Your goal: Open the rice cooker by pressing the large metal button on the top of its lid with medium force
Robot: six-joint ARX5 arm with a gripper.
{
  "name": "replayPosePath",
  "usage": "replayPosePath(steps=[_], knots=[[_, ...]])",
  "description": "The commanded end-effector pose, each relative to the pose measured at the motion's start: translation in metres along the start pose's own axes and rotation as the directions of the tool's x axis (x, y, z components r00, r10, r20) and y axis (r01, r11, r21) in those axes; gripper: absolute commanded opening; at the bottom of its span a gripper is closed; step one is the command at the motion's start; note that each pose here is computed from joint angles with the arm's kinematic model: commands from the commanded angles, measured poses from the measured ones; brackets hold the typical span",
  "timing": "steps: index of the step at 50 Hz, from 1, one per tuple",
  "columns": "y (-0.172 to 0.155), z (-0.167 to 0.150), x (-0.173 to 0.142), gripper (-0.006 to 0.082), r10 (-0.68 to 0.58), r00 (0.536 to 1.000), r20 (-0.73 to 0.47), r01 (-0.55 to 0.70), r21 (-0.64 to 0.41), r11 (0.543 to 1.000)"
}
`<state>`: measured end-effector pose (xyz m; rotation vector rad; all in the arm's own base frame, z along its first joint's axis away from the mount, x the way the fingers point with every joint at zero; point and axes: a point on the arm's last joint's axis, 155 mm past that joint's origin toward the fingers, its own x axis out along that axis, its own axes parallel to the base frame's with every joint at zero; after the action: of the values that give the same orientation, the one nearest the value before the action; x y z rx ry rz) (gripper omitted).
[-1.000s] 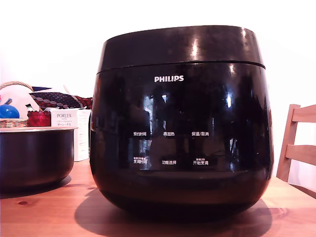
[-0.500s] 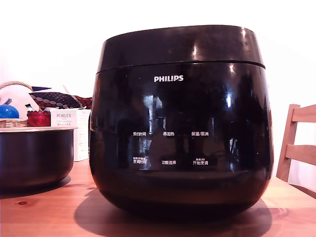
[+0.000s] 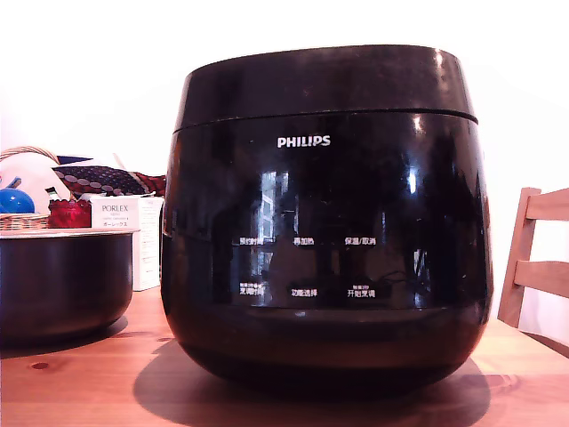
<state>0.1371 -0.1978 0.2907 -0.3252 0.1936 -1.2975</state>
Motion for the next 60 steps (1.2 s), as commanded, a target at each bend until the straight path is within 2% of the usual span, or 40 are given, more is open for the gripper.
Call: replayPosePath(steps=[1, 7, 15, 25, 36, 45, 60], knots=[[-0.001, 0.011, 0.005, -0.0023, -0.008, 1.0, 0.01, 0.007, 0.069, 0.998], [0.01, 0.02, 0.016, -0.0023, 0.019, 0.999, 0.029, -0.023, 0.146, 0.989], [0.034, 0.026, 0.033, -0.0023, 0.097, 0.993, 0.065, -0.106, 0.147, 0.984], [0.036, 0.03, 0.057, -0.0023, 0.098, 0.99, 0.104, -0.118, 0.21, 0.97], [0.032, 0.016, 0.087, -0.0023, 0.093, 0.991, 0.092, -0.115, 0.274, 0.955], [0.038, 0.001, 0.111, -0.0023, 0.135, 0.988, 0.08, -0.154, 0.313, 0.937], [0.054, -0.023, 0.143, -0.0023, 0.21, 0.978, 0.011, -0.204, 0.299, 0.932]])
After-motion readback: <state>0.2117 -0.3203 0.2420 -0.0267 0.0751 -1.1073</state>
